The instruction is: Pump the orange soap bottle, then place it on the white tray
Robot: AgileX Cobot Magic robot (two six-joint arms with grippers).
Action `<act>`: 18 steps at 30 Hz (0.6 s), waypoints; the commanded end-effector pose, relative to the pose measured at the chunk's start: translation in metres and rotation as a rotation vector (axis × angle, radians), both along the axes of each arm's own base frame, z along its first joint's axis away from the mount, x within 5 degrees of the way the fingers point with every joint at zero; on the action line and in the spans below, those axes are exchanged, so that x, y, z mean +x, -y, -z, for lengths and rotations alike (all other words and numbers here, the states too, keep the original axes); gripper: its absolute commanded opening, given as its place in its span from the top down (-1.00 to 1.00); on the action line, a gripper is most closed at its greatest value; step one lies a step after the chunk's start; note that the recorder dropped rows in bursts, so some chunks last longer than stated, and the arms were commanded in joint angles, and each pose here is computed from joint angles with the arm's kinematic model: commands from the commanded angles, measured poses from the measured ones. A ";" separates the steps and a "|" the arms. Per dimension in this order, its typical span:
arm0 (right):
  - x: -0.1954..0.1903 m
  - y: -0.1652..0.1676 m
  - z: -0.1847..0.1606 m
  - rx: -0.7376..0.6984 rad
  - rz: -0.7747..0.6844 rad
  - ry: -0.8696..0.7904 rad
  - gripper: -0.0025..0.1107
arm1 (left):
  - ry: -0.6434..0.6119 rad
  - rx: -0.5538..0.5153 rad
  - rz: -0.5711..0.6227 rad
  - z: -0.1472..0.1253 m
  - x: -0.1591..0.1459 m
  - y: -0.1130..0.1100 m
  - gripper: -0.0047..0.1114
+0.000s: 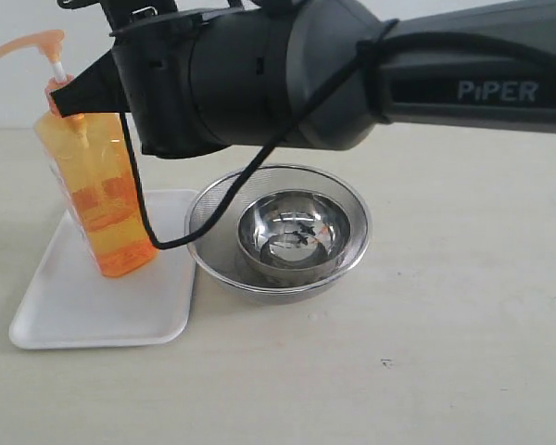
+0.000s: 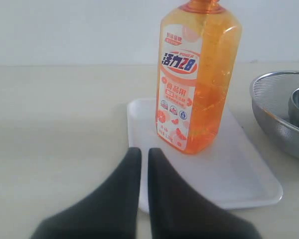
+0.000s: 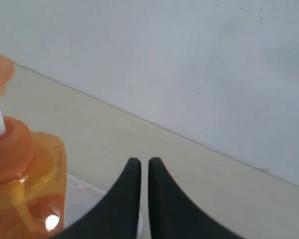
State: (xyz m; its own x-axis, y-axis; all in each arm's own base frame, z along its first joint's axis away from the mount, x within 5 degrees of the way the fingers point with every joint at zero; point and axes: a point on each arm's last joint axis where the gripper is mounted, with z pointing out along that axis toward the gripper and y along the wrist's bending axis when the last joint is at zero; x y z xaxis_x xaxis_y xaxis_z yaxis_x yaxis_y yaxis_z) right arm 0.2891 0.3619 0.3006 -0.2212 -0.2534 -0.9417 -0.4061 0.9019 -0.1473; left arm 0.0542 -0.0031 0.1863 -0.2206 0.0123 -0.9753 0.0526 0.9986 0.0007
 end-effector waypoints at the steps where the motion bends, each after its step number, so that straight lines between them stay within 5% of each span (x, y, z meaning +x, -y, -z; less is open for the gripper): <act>1: -0.019 0.024 -0.025 0.029 -0.037 0.009 0.91 | -0.001 -0.001 0.000 0.001 0.000 0.000 0.84; 12: -0.063 0.100 -0.033 0.002 0.014 -0.011 0.91 | -0.001 -0.001 0.000 0.001 0.000 0.000 0.84; 18: -0.062 0.105 -0.033 -0.011 0.060 -0.004 0.91 | -0.001 -0.001 0.000 0.001 0.000 0.000 0.84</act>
